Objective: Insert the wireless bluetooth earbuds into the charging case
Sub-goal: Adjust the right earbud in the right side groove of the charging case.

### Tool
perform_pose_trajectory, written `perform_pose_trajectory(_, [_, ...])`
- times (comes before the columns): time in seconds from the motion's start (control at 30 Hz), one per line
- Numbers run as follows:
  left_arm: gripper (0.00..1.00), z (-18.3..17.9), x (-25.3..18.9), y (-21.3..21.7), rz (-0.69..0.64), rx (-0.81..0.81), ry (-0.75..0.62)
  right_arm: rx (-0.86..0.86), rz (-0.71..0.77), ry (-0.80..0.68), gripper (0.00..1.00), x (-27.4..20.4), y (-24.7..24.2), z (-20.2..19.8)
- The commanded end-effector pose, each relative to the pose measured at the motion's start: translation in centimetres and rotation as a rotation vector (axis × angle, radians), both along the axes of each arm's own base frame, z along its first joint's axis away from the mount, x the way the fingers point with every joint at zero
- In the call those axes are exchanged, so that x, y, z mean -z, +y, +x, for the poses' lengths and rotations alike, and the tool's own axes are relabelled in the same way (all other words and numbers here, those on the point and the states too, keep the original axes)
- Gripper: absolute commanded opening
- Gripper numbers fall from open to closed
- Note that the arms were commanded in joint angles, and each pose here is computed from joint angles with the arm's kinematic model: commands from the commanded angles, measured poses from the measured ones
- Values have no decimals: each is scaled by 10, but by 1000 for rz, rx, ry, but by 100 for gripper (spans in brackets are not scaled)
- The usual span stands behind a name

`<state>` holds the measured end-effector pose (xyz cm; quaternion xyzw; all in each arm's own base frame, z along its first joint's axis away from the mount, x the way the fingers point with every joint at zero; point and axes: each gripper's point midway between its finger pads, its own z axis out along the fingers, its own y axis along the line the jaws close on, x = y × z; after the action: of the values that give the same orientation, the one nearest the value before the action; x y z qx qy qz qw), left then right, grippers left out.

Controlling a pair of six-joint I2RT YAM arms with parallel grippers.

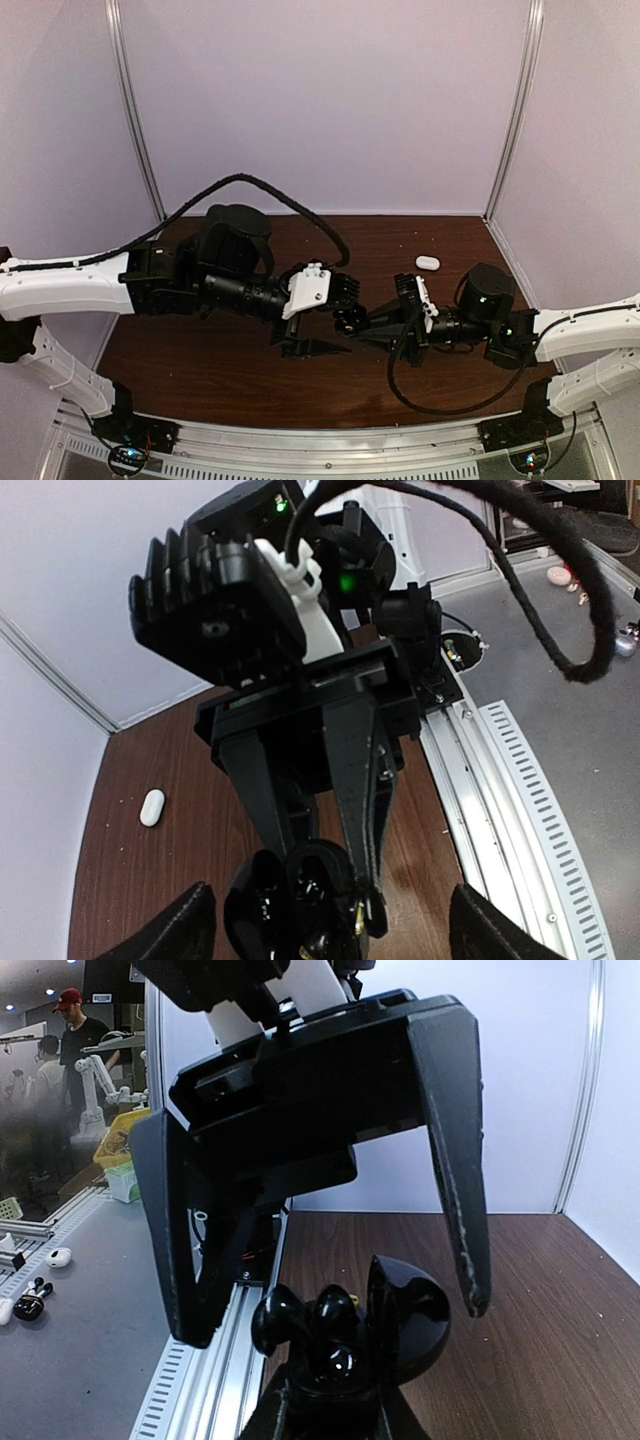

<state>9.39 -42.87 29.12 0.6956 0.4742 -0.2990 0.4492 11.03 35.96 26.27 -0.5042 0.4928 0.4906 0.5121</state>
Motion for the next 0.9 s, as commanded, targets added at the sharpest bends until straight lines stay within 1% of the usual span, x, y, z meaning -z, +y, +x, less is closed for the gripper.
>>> perform_pose_trajectory(0.0, [81,13,-2,-7,0,-52,-72,-16,63,-28,0,-24,0,-3])
perform_pose_trajectory(0.13, [79,16,-8,-8,-19,-67,-85,-16,50,-34,0,-22,0,-3])
perform_pose_trajectory(0.3, [77,9,-11,-10,-40,-38,-53,-19,39,-38,0,-19,1,-2])
perform_pose_trajectory(0.7, [61,10,-20,-17,-73,-49,-11,-27,27,-49,0,-16,1,-4])
perform_pose_trajectory(0.87, [59,11,-22,-20,-91,-57,9,-29,27,-51,0,-16,1,-5])
